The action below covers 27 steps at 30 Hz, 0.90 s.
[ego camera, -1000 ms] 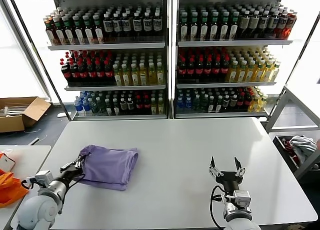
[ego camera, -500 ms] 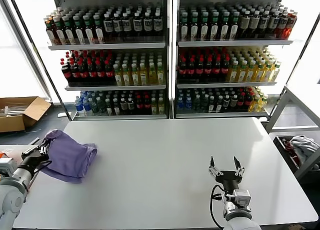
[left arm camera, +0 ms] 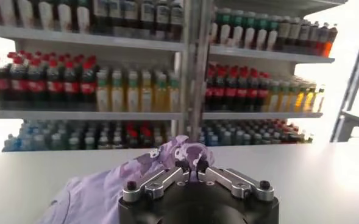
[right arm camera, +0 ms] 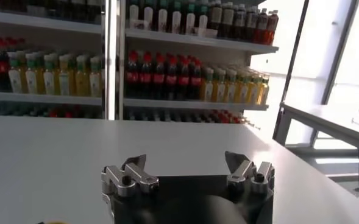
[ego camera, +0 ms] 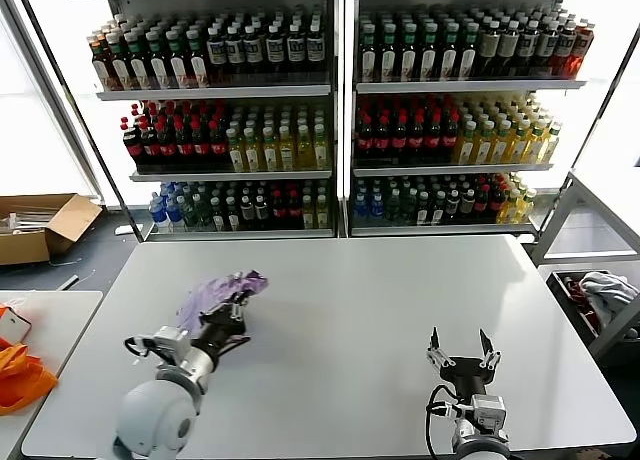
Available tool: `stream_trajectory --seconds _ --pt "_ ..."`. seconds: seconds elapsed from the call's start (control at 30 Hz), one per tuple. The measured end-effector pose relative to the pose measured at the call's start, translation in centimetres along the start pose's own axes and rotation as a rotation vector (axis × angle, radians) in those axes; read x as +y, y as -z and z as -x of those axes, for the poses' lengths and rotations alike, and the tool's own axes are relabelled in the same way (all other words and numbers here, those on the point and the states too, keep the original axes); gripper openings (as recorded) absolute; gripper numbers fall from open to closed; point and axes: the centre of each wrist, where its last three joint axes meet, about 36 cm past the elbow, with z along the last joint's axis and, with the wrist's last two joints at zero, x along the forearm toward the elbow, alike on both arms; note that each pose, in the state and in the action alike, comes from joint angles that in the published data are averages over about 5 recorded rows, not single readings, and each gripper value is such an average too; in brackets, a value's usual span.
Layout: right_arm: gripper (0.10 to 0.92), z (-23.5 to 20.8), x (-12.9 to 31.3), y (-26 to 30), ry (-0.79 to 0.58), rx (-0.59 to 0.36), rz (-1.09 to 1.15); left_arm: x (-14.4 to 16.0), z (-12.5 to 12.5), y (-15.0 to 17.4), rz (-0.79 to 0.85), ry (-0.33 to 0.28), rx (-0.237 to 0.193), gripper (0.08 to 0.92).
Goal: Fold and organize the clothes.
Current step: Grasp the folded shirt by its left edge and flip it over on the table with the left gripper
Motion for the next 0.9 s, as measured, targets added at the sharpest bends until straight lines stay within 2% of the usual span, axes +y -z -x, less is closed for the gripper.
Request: stream_trajectory --seconds 0.2,0.4,0.5,0.73,0.9 --pt "0.823 -0.7 0.4 0.0 -0.012 0.006 -0.017 -6.0 3.5 -1.8 -0.028 -0.093 0.035 0.121" --pt "0.823 -0.7 0.9 -0.1 -0.01 0.016 -0.026 -9.2 5.5 -1.9 -0.036 -0.153 0.048 0.121" --pt "0.823 -0.5 1.2 -0.2 -0.005 0.021 -0.03 -10.4 6.0 -1.9 -0.061 -0.192 0.045 0.152" --pt "0.823 0.1 1.9 -0.1 0.018 0.039 -0.02 -12.7 6.4 -1.6 -0.133 -0.301 0.011 0.342" --pt "0.823 0.6 2.1 0.3 0.032 0.052 0.01 -13.0 6.5 -1.5 -0.155 -0.333 -0.007 0.49"
